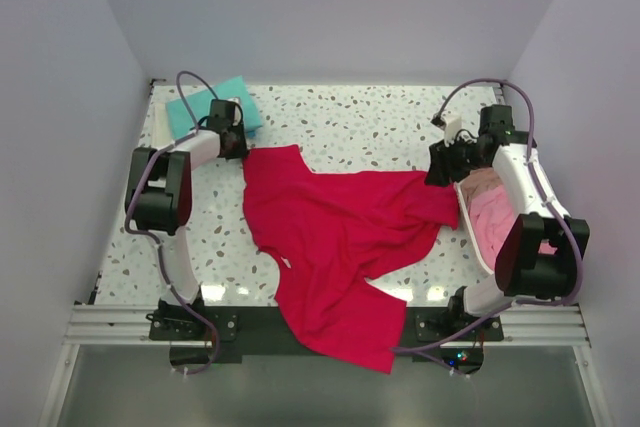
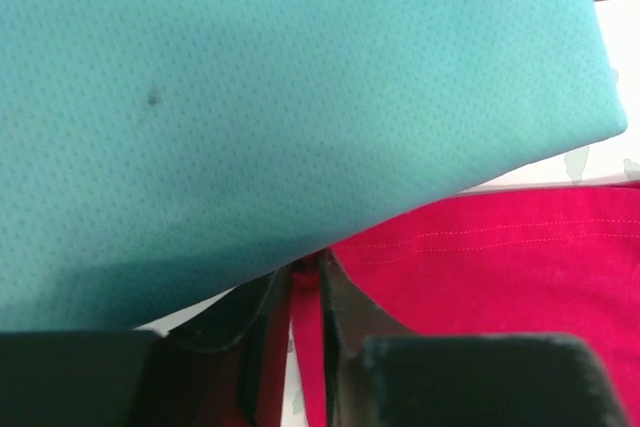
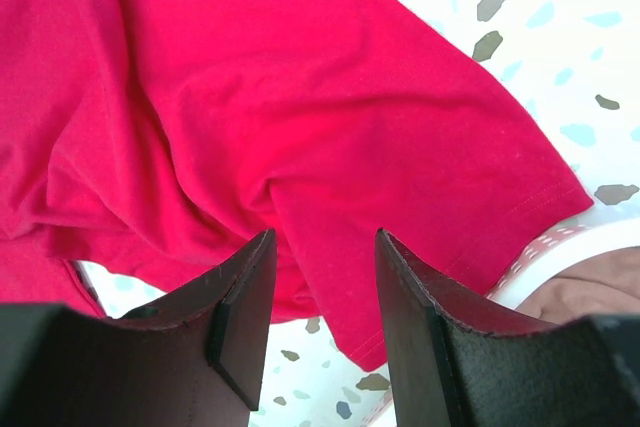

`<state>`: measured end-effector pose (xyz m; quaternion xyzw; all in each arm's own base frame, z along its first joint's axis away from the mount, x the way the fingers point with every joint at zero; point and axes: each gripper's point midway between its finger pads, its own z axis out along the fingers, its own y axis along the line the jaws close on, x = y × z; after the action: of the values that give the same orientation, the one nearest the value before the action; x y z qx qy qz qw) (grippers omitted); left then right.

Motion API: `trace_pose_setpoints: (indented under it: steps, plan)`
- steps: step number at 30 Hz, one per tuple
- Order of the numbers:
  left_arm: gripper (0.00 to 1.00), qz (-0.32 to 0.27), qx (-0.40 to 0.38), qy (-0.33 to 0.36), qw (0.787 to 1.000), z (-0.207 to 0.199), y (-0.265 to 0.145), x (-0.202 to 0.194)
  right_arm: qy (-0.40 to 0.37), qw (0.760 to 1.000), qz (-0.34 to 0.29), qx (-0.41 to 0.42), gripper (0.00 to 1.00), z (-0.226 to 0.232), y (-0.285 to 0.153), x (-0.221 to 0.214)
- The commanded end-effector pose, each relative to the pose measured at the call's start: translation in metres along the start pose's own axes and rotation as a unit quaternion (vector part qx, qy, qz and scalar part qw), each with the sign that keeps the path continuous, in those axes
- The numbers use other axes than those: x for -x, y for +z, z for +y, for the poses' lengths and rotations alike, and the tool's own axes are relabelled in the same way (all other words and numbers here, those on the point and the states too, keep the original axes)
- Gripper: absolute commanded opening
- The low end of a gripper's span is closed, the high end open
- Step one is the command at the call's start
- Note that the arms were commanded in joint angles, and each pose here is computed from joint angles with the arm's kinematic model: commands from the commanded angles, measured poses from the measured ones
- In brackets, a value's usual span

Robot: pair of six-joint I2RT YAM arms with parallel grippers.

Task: Fold and stack the t-shirts
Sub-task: Flatten the tshirt out

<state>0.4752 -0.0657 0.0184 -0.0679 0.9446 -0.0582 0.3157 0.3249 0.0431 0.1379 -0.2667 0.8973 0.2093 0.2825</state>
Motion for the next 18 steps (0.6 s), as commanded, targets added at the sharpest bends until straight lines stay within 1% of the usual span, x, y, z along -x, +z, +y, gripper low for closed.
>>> trace_pose_setpoints:
  steps: [1,3,4,5,6,8,9,10,11,12,13,14,15,16,17,18]
  plan:
    - [0.18,0.025,-0.014,0.018,0.999,-0.011,0.015,-0.018,0.003,1.000,-0.016,0.014,0.47,0.002,0.000,0.006]
    - [0.13,0.029,-0.015,0.024,0.999,-0.013,0.016,-0.021,0.004,1.000,-0.016,0.012,0.47,0.001,-0.001,0.005]
    - [0.05,0.034,-0.011,0.029,0.999,-0.013,0.015,-0.025,0.003,1.000,-0.016,0.010,0.47,-0.001,-0.002,0.004]
    - [0.01,0.036,-0.006,0.032,0.999,-0.012,0.013,-0.026,0.003,1.000,-0.014,0.010,0.47,-0.001,-0.002,0.003]
    - [0.00,0.030,0.006,0.035,0.999,-0.009,0.008,-0.022,0.004,1.000,-0.012,0.010,0.47,-0.002,-0.002,0.002]
    - [0.00,0.029,0.022,0.042,0.998,-0.002,-0.003,-0.023,0.003,1.000,-0.005,0.004,0.47,-0.006,-0.002,-0.002]
    - [0.00,0.012,0.026,0.045,0.999,-0.002,-0.017,-0.012,0.002,1.000,-0.002,0.002,0.47,-0.007,-0.001,-0.003]
    - [0.00,0.007,0.035,0.048,0.998,0.002,-0.025,-0.009,0.000,1.000,0.003,-0.005,0.47,-0.011,-0.002,-0.005]
    - [0.00,0.013,0.054,0.055,0.997,0.012,-0.033,-0.015,0.001,1.000,0.006,-0.010,0.47,-0.015,-0.001,-0.006]
    - [0.00,-0.008,0.056,0.056,0.997,0.013,-0.052,-0.004,0.001,1.000,0.008,-0.013,0.47,-0.017,0.000,-0.007]
    - [0.00,0.001,0.068,0.059,0.996,0.024,-0.059,-0.014,-0.001,1.000,0.015,-0.022,0.47,-0.021,0.000,-0.010]
    - [0.00,-0.003,0.074,0.060,0.995,0.029,-0.067,-0.015,-0.002,1.000,0.017,-0.025,0.48,-0.025,0.003,-0.011]
    - [0.00,-0.019,0.083,0.057,0.995,0.038,-0.081,-0.009,0.000,0.999,0.021,-0.027,0.48,-0.028,0.005,-0.012]
    - [0.00,-0.007,0.092,0.061,0.994,0.047,-0.085,-0.020,-0.002,0.999,0.023,-0.028,0.48,-0.030,0.007,-0.012]
    - [0.00,-0.005,0.094,0.059,0.994,0.052,-0.090,-0.023,0.002,0.999,0.032,-0.028,0.48,-0.036,0.013,-0.015]
    - [0.00,-0.015,0.094,0.049,0.994,0.058,-0.098,-0.019,0.005,0.999,0.036,-0.029,0.48,-0.040,0.016,-0.016]
